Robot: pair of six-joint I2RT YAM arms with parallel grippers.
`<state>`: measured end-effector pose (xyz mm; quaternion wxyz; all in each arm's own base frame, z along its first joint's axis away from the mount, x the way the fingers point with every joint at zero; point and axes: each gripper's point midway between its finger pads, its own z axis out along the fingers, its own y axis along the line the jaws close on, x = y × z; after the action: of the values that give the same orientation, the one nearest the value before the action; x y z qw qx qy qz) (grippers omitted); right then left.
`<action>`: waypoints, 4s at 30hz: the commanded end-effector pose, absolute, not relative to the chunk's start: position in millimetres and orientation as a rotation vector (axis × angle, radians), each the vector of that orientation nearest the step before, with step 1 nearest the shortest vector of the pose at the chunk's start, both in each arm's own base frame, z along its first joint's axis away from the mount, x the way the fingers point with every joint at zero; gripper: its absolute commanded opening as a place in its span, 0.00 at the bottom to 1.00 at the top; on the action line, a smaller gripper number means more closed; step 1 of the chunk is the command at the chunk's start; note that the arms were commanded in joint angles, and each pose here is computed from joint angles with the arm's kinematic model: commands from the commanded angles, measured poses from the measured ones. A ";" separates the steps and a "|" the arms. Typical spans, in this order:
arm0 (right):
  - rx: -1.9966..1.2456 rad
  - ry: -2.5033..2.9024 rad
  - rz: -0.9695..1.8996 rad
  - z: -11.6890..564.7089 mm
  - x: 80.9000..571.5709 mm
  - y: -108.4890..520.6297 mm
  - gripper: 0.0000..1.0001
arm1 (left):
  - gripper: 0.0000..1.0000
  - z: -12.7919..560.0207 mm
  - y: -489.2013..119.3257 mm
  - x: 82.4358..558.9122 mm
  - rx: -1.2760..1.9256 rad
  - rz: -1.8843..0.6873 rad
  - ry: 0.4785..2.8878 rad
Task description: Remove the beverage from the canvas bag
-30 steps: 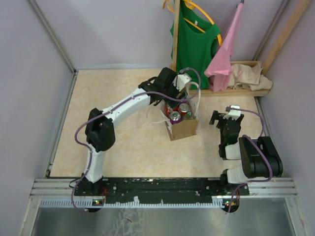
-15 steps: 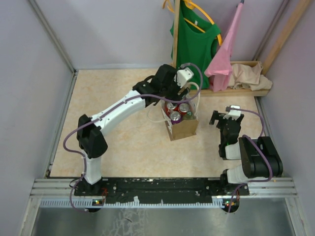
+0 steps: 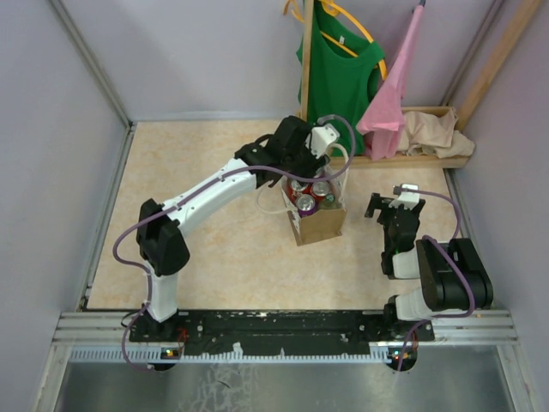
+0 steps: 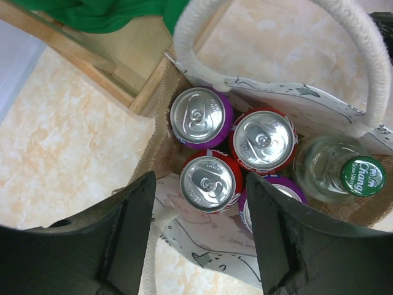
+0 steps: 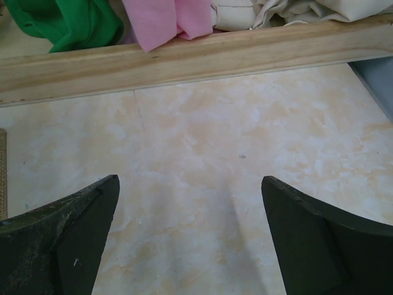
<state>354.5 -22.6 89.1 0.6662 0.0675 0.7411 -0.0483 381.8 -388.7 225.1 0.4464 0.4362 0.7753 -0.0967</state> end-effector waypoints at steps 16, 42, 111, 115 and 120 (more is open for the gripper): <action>0.163 1.609 -0.096 107.2 363.0 -22.5 0.99 | 0.70 155.4 -386.9 389.6 1.092 -0.147 2.085; 0.163 1.608 -0.096 107.3 363.0 -22.5 0.99 | 0.69 102.5 -360.0 399.5 1.088 -0.103 2.231; 0.164 1.608 -0.097 107.4 363.1 -22.6 0.99 | 0.00 248.0 -353.1 407.6 1.021 -0.140 1.974; 0.163 1.608 -0.097 107.5 363.0 -22.7 0.99 | 0.00 282.0 -350.8 410.8 0.982 -0.130 1.895; 0.163 1.610 -0.096 106.9 362.8 -22.4 0.99 | 0.00 326.6 -344.2 414.4 0.931 -0.109 1.789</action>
<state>354.5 -22.5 89.1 0.6662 0.0674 0.7411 -0.0482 398.8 -353.3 217.1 0.4037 0.4292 0.8065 -0.0478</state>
